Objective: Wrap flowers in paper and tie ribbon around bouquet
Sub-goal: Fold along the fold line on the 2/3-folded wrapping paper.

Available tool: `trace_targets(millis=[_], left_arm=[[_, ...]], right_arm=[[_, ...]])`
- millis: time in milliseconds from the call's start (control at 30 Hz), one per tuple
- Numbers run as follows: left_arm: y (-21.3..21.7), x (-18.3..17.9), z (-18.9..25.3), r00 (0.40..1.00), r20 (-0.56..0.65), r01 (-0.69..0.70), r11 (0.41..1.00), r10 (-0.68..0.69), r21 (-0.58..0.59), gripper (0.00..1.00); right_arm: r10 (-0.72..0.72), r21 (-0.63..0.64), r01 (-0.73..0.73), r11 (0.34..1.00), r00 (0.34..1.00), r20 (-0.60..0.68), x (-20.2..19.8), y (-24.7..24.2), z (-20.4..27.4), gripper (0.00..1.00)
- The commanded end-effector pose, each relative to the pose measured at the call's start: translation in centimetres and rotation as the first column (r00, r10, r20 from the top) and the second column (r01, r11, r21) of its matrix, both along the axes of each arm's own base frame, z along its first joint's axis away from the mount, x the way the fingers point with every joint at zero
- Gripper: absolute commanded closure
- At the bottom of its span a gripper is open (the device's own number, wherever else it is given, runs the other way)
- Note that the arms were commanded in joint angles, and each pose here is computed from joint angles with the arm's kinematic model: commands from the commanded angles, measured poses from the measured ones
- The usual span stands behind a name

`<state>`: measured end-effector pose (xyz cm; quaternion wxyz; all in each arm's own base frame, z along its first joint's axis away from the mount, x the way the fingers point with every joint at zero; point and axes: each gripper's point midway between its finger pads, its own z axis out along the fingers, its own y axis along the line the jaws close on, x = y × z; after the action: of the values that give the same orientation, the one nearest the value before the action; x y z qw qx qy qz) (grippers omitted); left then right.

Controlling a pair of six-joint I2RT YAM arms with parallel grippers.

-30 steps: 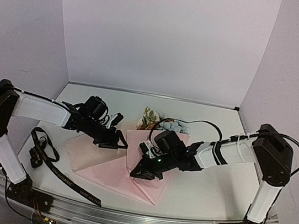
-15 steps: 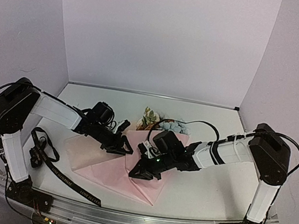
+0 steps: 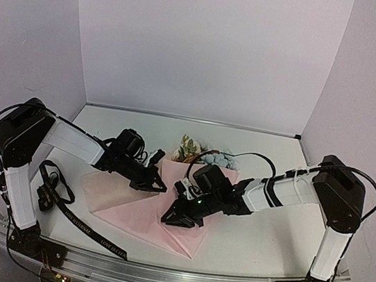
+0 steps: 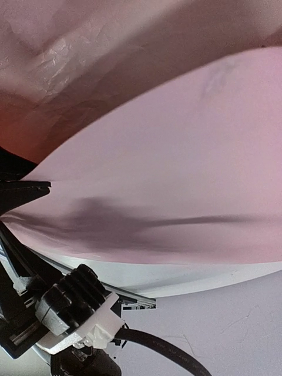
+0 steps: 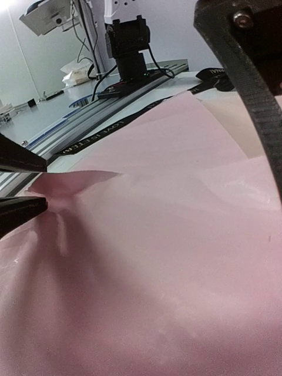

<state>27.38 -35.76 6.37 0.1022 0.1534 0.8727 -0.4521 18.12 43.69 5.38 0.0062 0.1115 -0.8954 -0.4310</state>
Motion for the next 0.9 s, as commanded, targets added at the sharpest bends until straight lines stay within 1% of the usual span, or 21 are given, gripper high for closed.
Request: trace_targets(millis=[0, 67, 167, 367, 533, 733, 800, 867], left_arm=[[0.4, 1.1, 2.4, 0.995, 0.078, -0.064, 0.998, 0.066, -0.029, 1.0], [0.8, 0.9, 2.4, 0.993, 0.081, -0.08, 0.997, 0.081, -0.025, 1.0], [1.4, 0.7, 2.1, 0.991, 0.079, -0.105, 0.994, 0.106, -0.014, 1.0], [2.2, 0.7, 1.7, 0.987, 0.078, -0.144, 0.99, 0.143, 0.002, 1.0], [2.8, 0.8, 1.1, 0.981, 0.078, -0.179, 0.984, 0.176, 0.024, 1.0], [3.4, 1.1, 0.1, 0.975, 0.077, -0.213, 0.975, 0.207, 0.071, 1.0], [3.5, 1.0, -0.2, 0.976, 0.073, -0.211, 0.975, 0.206, 0.075, 1.0], [3.4, 1.0, -0.2, 0.977, 0.072, -0.208, 0.976, 0.203, 0.071, 1.0]], right_arm=[[-0.031, -0.002, 0.031, 1.0, 0.999, 0.039, 0.1, -1.3, 1.8, 0.71], [-0.046, -0.012, 0.047, 0.999, 0.998, 0.044, 0.0, -2.0, 1.7, 0.66], [-0.083, -0.036, 0.084, 0.996, 0.996, 0.031, -0.2, -3.0, 1.3, 0.66], [-0.135, -0.087, 0.133, 0.987, 0.991, -0.013, -1.1, -4.9, -0.6, 0.76], [-0.166, -0.126, 0.159, 0.979, 0.985, -0.052, -1.4, -5.5, -2.5, 0.85], [-0.227, -0.184, 0.215, 0.959, 0.973, -0.048, -0.6, -7.3, -4.7, 0.87], [-0.254, -0.183, 0.239, 0.954, 0.965, -0.06, -0.1, -7.8, -4.8, 0.87], [-0.267, -0.151, 0.257, 0.955, 0.962, -0.055, 0.6, -7.7, -3.7, 0.87]])
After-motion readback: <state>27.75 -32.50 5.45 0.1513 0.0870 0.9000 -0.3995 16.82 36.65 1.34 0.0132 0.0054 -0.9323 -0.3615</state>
